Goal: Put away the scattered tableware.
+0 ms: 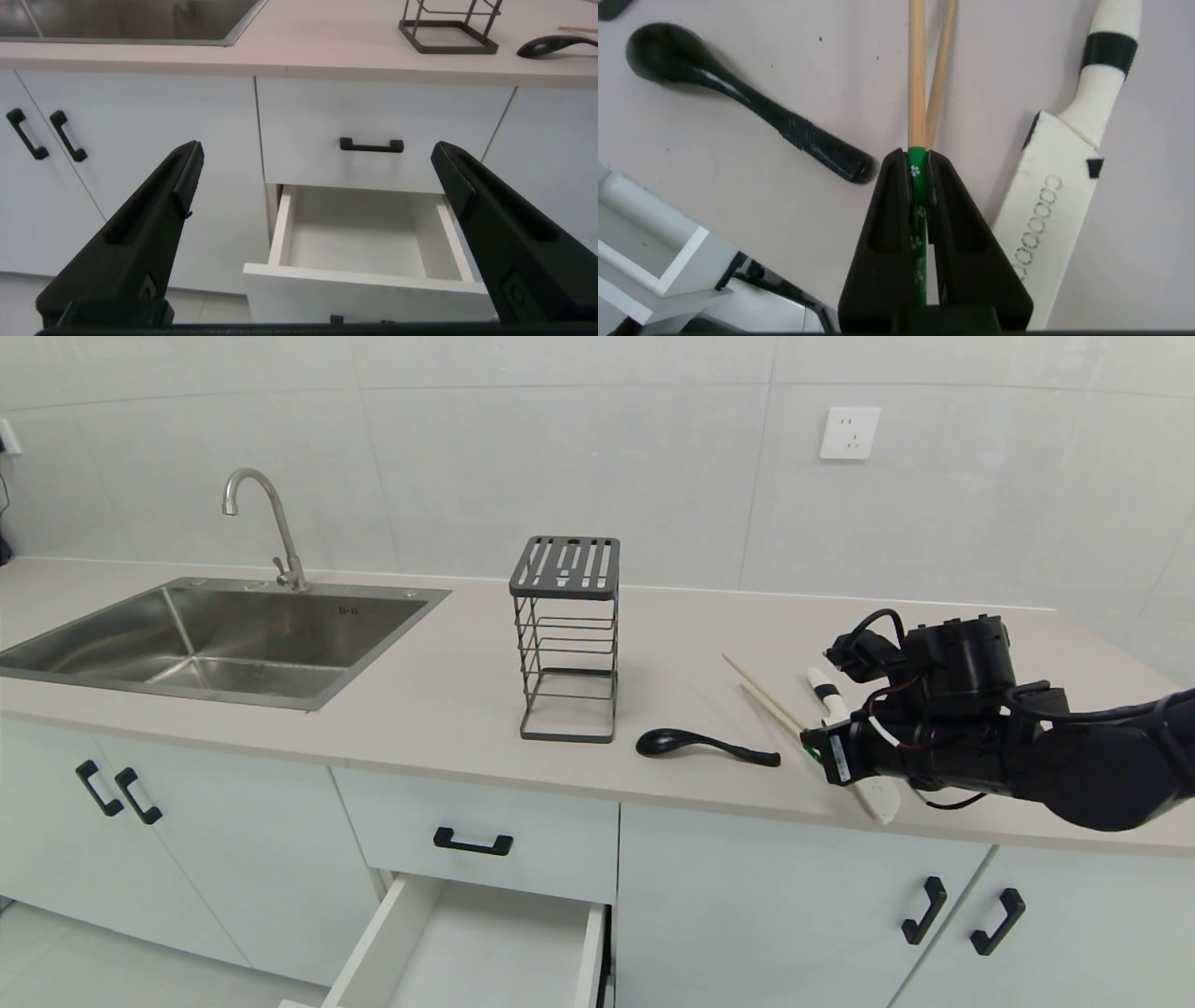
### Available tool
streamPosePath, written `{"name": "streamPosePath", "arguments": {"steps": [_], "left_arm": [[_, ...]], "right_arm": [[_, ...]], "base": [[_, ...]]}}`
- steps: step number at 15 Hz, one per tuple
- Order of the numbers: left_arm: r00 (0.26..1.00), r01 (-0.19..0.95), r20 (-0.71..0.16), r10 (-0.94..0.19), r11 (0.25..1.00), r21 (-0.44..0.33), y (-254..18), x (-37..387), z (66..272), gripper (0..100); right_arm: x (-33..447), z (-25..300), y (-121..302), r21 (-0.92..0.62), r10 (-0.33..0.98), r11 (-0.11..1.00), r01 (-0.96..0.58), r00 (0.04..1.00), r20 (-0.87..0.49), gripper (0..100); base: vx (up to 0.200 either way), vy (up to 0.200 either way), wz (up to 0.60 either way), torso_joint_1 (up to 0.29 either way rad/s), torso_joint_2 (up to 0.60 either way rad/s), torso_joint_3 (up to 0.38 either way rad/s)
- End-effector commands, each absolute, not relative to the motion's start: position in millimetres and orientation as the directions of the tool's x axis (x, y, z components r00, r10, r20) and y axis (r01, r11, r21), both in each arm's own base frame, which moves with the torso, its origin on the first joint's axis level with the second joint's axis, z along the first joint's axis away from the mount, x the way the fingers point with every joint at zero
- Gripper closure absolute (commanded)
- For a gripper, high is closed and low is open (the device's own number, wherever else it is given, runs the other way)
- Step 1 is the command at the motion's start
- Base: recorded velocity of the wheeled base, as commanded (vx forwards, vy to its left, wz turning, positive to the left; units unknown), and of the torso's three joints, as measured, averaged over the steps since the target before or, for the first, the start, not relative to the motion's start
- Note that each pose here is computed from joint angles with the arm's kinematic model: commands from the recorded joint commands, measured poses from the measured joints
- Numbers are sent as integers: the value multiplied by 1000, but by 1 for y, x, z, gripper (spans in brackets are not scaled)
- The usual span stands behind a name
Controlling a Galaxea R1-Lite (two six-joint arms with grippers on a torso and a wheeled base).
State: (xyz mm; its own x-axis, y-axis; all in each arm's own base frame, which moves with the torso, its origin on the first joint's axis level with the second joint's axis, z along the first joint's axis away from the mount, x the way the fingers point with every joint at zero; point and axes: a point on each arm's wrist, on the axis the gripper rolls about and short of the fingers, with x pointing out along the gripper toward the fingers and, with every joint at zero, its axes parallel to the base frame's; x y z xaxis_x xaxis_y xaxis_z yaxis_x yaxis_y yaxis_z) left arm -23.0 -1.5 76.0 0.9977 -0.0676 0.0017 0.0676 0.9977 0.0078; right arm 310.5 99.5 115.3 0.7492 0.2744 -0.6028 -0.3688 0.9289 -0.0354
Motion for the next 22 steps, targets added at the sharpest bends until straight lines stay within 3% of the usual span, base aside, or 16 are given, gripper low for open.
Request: {"name": "streamPosePath", "arguments": {"steps": [1,3,4,8,10,14,22], "left_arm": [[998,67,2,-67,998,8,-2,-23,76,0],[998,67,2,-67,998,8,-2,-23,76,0],[998,67,2,-67,998,8,-2,-23,76,0],[998,67,2,-67,998,8,-2,-23,76,0],[998,67,2,-67,998,8,-2,-23,76,0],[998,67,2,-67,998,8,-2,-23,76,0],[998,66,2,-66,998,6,-1,-23,76,0]], "right_arm": [[300,104,96,-35,266,927,-374,719,-642,100],[297,99,95,-47,262,921,-386,707,-657,100],[297,99,95,-47,262,921,-386,707,-657,0],[301,104,97,-51,265,922,-384,721,-640,0],[313,123,101,-55,279,921,-386,751,-598,0],[318,168,103,-65,278,886,-460,638,-718,0],[343,124,108,-48,238,880,-473,526,-816,0]], "base": [[0,0,0,0,0,0],[0,0,0,0,0,0],[0,0,0,0,0,0],[0,0,0,0,0,0],[0,0,0,0,0,0],[0,0,0,0,0,0],[0,0,0,0,0,0]]}}
